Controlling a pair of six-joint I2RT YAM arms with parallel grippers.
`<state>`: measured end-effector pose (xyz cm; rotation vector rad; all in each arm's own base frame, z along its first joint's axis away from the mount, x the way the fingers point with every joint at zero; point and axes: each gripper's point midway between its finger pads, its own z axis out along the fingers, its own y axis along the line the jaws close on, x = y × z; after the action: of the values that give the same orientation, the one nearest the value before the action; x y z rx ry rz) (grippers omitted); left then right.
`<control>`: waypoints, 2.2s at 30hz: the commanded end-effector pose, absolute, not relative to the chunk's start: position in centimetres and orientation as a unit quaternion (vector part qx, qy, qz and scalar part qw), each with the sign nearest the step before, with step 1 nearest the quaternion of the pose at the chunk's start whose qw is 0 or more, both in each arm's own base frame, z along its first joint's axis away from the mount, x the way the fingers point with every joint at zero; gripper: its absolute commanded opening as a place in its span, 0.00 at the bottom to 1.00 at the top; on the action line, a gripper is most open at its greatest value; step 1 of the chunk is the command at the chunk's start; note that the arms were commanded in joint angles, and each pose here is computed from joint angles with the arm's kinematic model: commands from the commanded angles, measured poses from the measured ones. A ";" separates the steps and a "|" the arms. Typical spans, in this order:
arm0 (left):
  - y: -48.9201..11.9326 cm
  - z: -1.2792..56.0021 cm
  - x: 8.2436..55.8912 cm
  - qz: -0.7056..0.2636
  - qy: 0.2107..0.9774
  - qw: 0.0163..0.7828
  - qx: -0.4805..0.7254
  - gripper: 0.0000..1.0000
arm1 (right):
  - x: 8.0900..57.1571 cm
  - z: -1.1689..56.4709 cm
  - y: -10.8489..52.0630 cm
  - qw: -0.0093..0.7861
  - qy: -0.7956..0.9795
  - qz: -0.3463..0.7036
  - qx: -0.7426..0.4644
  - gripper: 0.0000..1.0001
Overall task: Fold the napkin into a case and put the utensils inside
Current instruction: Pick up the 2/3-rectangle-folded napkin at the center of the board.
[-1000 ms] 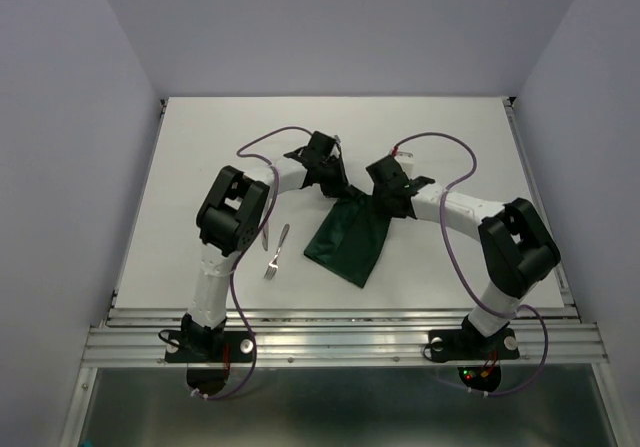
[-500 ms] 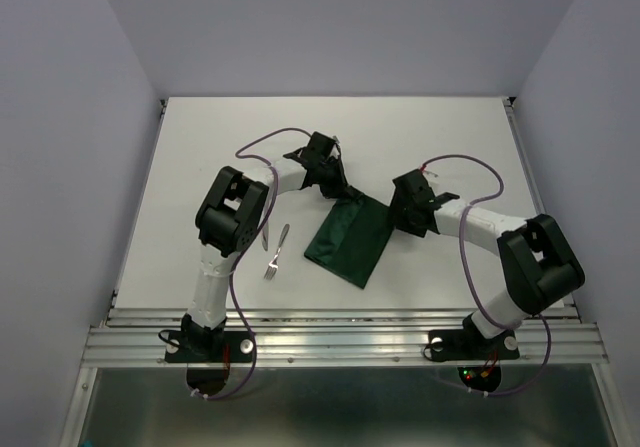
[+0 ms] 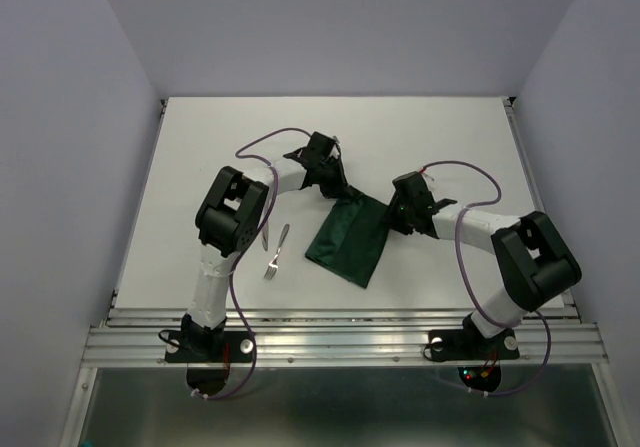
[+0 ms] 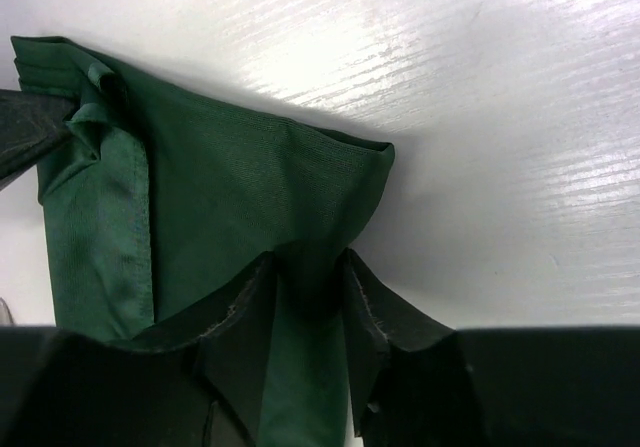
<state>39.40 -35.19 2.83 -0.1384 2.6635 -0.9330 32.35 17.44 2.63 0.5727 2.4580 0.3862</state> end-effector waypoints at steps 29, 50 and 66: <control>-34.7 4.7 38.0 -0.324 0.933 0.137 -0.072 0.00 | 33.3 2.3 13.5 0.320 0.928 0.012 0.193 0.36; -36.5 8.4 38.2 -0.378 0.912 0.156 -0.037 0.00 | 33.7 2.5 14.2 0.317 0.929 0.024 0.191 0.36; -38.3 8.5 38.6 -0.409 0.901 0.147 -0.011 0.00 | 33.8 2.0 14.4 0.309 0.931 0.025 0.190 0.37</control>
<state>37.76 -36.55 5.19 -0.1303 2.6841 -1.0844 33.85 14.48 2.51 0.5143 2.4364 0.0970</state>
